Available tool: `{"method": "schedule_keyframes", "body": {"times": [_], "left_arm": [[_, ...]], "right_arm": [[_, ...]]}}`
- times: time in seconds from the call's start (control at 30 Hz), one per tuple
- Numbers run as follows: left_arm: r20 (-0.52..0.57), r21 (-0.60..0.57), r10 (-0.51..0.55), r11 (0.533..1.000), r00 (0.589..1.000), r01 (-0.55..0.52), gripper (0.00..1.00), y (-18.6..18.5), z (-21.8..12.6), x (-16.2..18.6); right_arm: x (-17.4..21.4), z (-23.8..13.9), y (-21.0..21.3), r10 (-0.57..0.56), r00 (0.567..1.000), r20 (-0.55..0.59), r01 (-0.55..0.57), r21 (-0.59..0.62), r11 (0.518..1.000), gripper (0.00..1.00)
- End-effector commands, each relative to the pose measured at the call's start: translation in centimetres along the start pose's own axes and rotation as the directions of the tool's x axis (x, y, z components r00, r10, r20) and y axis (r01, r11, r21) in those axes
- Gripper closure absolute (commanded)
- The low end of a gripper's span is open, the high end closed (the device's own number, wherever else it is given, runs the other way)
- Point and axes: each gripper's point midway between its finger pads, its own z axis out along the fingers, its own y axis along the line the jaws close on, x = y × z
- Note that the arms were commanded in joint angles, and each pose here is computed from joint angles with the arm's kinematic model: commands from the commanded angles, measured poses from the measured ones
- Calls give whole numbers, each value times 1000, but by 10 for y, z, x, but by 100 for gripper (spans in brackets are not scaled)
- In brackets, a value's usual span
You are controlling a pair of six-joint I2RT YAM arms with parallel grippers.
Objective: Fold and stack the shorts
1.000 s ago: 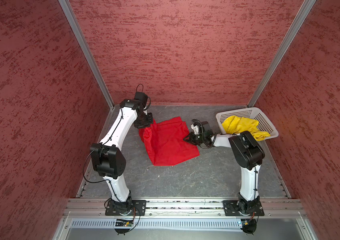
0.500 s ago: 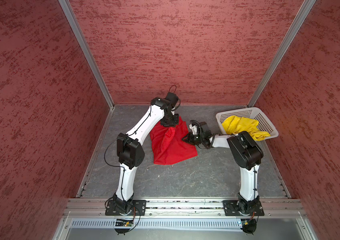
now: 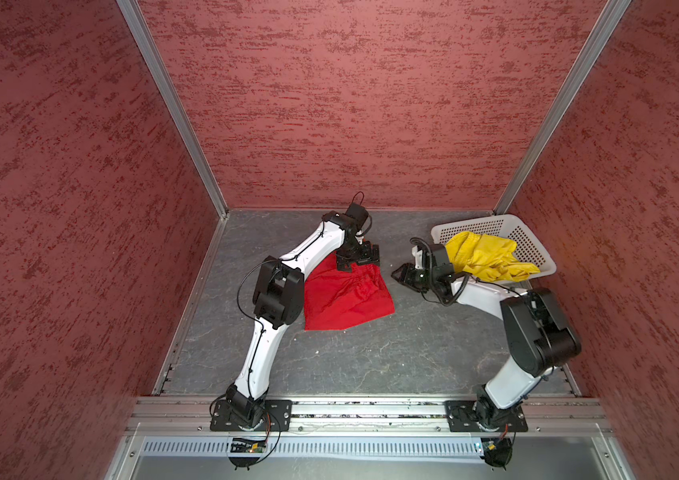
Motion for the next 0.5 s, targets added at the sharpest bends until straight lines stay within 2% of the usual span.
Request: {"method": "schedule_keyframes", "body": {"times": [0.0, 0.07, 0.17, 0.27, 0.33, 0.4, 0.47], "left_arm": [[96, 116, 8, 993, 995, -19, 2, -26, -45, -8], [136, 146, -12, 989, 991, -8, 8, -22, -66, -7], [201, 180, -107, 981, 974, 70, 14, 7, -97, -5], [273, 152, -232, 969, 934, 197, 23, 66, -120, 1], [285, 118, -302, 953, 910, 280, 29, 105, -123, 12], [278, 86, -357, 934, 892, 347, 29, 136, -118, 25], [263, 71, -394, 918, 881, 390, 22, 157, -108, 38]], "right_arm": [[-11, -23, -15, -56, 998, 40, 49, 171, 984, 55], [-17, -26, -1, -65, 997, 50, 58, 132, 990, 55], [-14, -14, 30, -96, 995, 22, 94, 60, 994, 52], [1, 14, 64, -151, 988, -39, 152, 9, 988, 43], [8, 33, 79, -178, 981, -71, 178, -7, 984, 40], [10, 51, 85, -198, 976, -96, 200, 9, 980, 38], [13, 66, 83, -192, 973, -126, 197, 28, 980, 37]]}}
